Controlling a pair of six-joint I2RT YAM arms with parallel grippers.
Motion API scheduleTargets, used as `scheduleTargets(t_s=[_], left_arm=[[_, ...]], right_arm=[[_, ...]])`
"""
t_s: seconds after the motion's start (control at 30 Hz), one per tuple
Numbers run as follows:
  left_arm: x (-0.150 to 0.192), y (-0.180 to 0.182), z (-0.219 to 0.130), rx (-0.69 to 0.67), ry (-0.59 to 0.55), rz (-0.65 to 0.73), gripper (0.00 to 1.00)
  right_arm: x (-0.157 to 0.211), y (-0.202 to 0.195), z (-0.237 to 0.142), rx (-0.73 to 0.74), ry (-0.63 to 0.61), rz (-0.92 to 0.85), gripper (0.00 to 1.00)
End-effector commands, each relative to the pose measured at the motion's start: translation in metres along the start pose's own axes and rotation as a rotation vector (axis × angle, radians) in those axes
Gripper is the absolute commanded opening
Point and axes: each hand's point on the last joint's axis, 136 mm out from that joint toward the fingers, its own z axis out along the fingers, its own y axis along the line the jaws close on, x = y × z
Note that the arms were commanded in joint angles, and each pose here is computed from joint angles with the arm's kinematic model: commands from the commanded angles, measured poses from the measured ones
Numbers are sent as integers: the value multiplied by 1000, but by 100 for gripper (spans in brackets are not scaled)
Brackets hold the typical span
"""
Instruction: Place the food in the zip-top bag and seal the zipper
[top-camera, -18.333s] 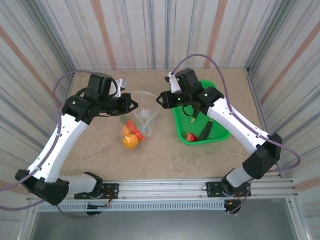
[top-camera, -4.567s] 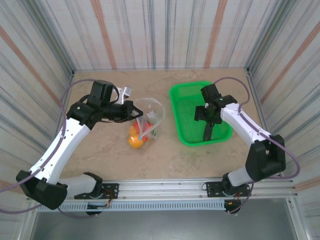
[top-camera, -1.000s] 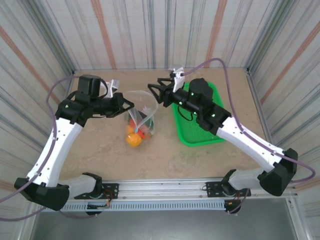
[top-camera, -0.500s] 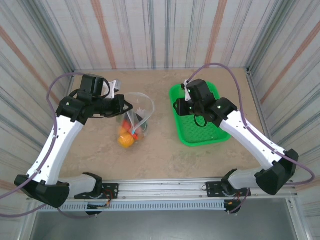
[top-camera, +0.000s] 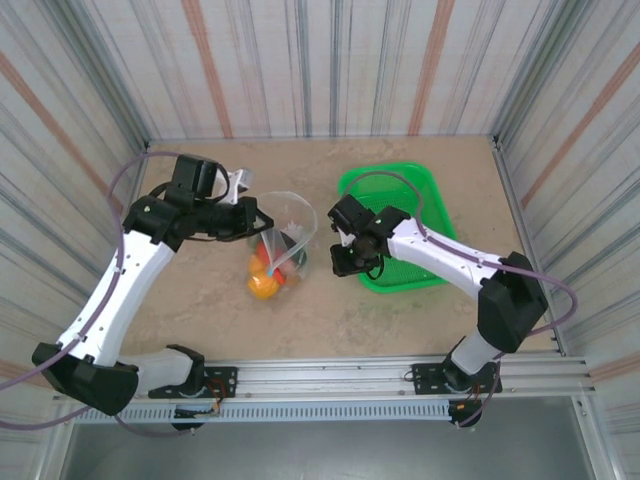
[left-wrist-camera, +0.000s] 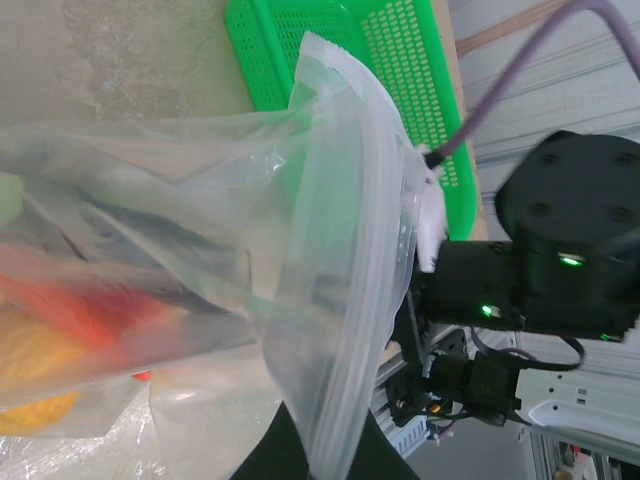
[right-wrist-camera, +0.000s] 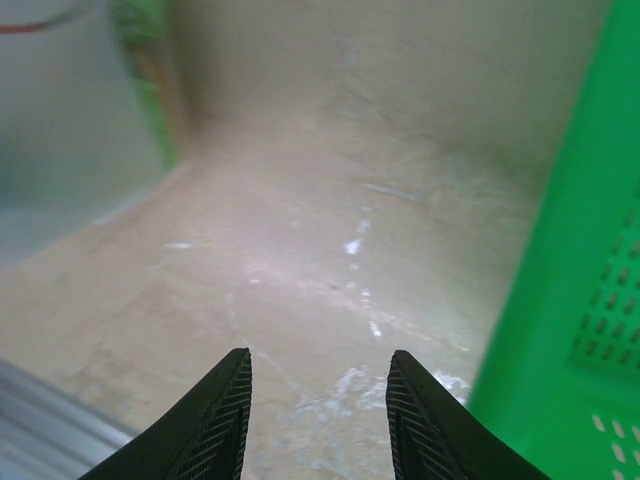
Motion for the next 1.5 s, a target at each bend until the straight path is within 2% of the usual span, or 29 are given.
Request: scheduleTargets(t_s=[0.0,0.23,0.33,0.37,0.43,0.53,0.67,0.77,0.9,1.0,1.13,1.2,1.23,1.3,1.47], left_arm=[[7,-4,-3,24,2,7,0],[9,-3,3,29,13,4,0],[9,-5,5,30,17,15,0],[10,-6,6,29,19,16,0],[9,-6,8,32,21,18,0],[11,-15,14,64,49,48,0],[29,-35,25,95,143,171,2],[42,-48,33,107,180,260,2],[52,-55,38,109,222,318,3],[52,-46,41,60,230,309,5],[52,-33,40,-3,211,311,6],[52,-29,39,-13,206,316,6],[53,-29,38,-10,210,323,5],[56,-29,36,-6,223,344,6],[68,-25,28,-3,255,392,9]], right_arm=[[0,-38,13,159,11,115,42],[-37,-131,12,511,-87,173,47],[-52,-168,6,613,-118,239,48],[-58,-181,4,630,-137,273,48],[-71,-187,3,566,-166,313,52],[-96,-137,-5,255,-227,224,58],[-113,-61,-63,-35,-422,-39,62],[-104,-12,-100,-248,-489,-214,65],[-74,27,-119,-235,-577,-574,65],[-63,31,-136,-212,-663,-709,62],[-28,50,-150,-242,-685,-973,59],[-15,54,-148,-184,-701,-1092,62],[-19,51,-149,-140,-728,-1091,64],[-25,47,-155,-171,-743,-1026,65],[-31,46,-174,-533,-682,-788,61]])
